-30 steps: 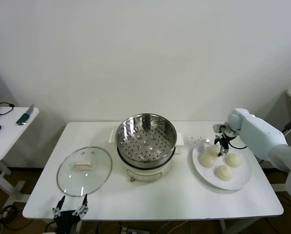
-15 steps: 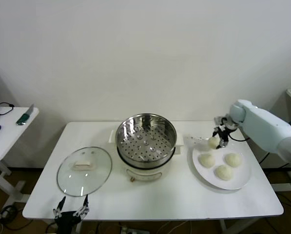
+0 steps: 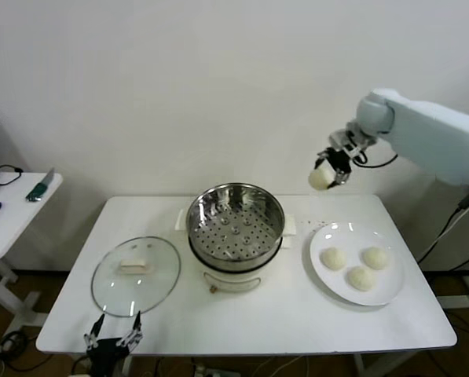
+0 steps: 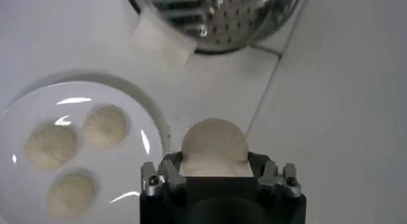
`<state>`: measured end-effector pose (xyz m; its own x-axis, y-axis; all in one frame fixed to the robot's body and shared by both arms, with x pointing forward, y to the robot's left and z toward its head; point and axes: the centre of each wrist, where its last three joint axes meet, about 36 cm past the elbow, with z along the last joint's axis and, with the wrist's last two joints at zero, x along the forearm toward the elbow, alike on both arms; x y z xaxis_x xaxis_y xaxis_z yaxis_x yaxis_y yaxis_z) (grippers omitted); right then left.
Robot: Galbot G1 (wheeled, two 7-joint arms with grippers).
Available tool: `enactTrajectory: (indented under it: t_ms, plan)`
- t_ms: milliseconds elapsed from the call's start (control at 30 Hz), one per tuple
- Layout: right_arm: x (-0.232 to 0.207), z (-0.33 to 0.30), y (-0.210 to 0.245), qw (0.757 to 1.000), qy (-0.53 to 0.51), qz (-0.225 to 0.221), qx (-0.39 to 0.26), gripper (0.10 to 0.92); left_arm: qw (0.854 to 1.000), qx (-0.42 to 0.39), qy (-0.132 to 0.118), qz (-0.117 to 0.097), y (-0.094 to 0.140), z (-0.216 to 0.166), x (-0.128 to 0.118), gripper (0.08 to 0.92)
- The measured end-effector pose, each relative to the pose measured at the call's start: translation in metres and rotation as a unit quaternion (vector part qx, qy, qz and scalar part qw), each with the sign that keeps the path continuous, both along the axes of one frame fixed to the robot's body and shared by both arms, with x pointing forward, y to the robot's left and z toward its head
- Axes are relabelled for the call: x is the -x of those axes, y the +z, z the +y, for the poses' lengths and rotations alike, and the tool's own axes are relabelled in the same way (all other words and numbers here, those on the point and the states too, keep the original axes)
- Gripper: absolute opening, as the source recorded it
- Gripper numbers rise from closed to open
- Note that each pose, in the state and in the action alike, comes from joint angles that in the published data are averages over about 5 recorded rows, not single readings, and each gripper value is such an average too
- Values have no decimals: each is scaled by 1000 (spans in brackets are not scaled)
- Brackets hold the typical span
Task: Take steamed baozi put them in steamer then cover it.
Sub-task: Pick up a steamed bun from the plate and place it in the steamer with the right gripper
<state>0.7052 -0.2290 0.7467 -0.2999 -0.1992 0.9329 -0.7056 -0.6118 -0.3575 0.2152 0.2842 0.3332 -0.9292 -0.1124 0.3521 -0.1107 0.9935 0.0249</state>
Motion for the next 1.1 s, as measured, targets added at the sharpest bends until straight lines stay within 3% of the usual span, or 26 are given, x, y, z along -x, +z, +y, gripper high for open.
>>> enactTrajectory:
  t_ms: [233, 467, 1100]
  plan:
    - [26, 80, 1, 991, 131, 0, 28, 687, 1000, -1, 5, -4, 2, 4, -2, 823]
    - [29, 130, -26, 975, 215, -9, 63, 687, 1000, -2, 5, -7, 3, 6, -4, 823]
    - [-11, 172, -126, 956, 278, -36, 91, 687, 1000, -7, 0, 1, -3, 8, -4, 823]
